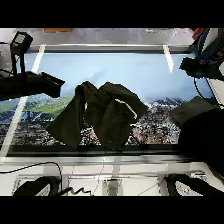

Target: Fold the clothes and pants, and hang the long-sleeved shirts on hangers.

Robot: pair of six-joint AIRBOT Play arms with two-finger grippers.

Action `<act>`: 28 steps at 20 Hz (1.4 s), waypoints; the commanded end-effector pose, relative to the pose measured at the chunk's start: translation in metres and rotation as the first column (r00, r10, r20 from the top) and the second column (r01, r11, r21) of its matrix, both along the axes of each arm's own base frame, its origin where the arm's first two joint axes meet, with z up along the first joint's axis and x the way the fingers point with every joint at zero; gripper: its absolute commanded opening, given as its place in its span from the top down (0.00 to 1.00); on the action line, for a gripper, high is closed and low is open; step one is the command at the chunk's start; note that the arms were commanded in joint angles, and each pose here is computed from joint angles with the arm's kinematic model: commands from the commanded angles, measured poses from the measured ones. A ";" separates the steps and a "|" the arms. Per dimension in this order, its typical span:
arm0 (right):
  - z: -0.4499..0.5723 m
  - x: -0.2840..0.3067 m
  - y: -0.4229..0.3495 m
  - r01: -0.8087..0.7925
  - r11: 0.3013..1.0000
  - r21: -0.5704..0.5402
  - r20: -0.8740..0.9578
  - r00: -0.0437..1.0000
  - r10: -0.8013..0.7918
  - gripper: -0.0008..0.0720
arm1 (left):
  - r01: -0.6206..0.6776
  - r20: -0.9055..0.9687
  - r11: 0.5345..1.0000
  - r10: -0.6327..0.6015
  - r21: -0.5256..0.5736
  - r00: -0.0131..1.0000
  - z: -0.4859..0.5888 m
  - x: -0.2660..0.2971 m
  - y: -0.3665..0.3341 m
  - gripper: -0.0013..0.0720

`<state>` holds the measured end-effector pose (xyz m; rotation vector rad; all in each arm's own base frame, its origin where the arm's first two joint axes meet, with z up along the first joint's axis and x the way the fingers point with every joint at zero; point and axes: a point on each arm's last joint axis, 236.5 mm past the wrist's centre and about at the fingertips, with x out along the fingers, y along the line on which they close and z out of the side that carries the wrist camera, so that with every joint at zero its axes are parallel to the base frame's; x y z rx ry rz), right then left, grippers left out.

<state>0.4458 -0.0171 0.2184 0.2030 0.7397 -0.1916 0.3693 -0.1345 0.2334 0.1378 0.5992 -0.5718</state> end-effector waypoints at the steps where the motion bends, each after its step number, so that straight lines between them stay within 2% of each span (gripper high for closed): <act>1: 0.001 0.000 0.000 0.001 1.000 0.000 0.002 1.000 -0.001 0.94 | -0.001 0.001 1.000 0.001 0.000 1.000 0.000 0.000 0.000 0.96; 11: 0.002 0.001 0.000 0.000 1.000 0.001 0.006 1.000 0.000 0.94 | -0.001 0.001 1.000 0.001 0.000 1.000 0.000 0.000 0.000 0.96; 15: 0.025 0.020 0.001 -0.014 1.000 -0.010 0.134 0.991 0.015 0.94 | -0.001 0.001 1.000 0.001 0.000 1.000 0.000 0.000 0.001 0.96; 18: 0.027 0.022 -0.003 -0.009 0.999 -0.032 0.143 0.990 0.013 0.94 | -0.001 0.001 1.000 0.001 0.000 1.000 0.000 0.000 0.000 0.96; 21: 0.003 0.004 -0.003 -0.083 0.990 -0.115 0.005 0.996 0.084 0.94 | -0.001 0.001 1.000 0.001 0.000 1.000 0.000 0.000 0.000 0.96; 25: -0.060 -0.040 -0.008 -0.128 0.984 -0.126 -0.262 0.961 0.091 0.94 | -0.001 0.001 1.000 0.001 0.000 1.000 0.000 0.000 0.001 0.96; 27: -0.104 -0.076 -0.002 -0.178 0.980 -0.090 -0.411 0.903 0.126 0.94 | -0.001 0.001 1.000 0.001 0.000 1.000 0.000 0.000 0.001 0.96; 28: -0.124 -0.094 0.011 -0.259 0.965 -0.047 -0.466 0.860 0.208 0.94 | -0.001 0.001 1.000 0.001 0.000 1.000 0.000 0.000 0.000 0.96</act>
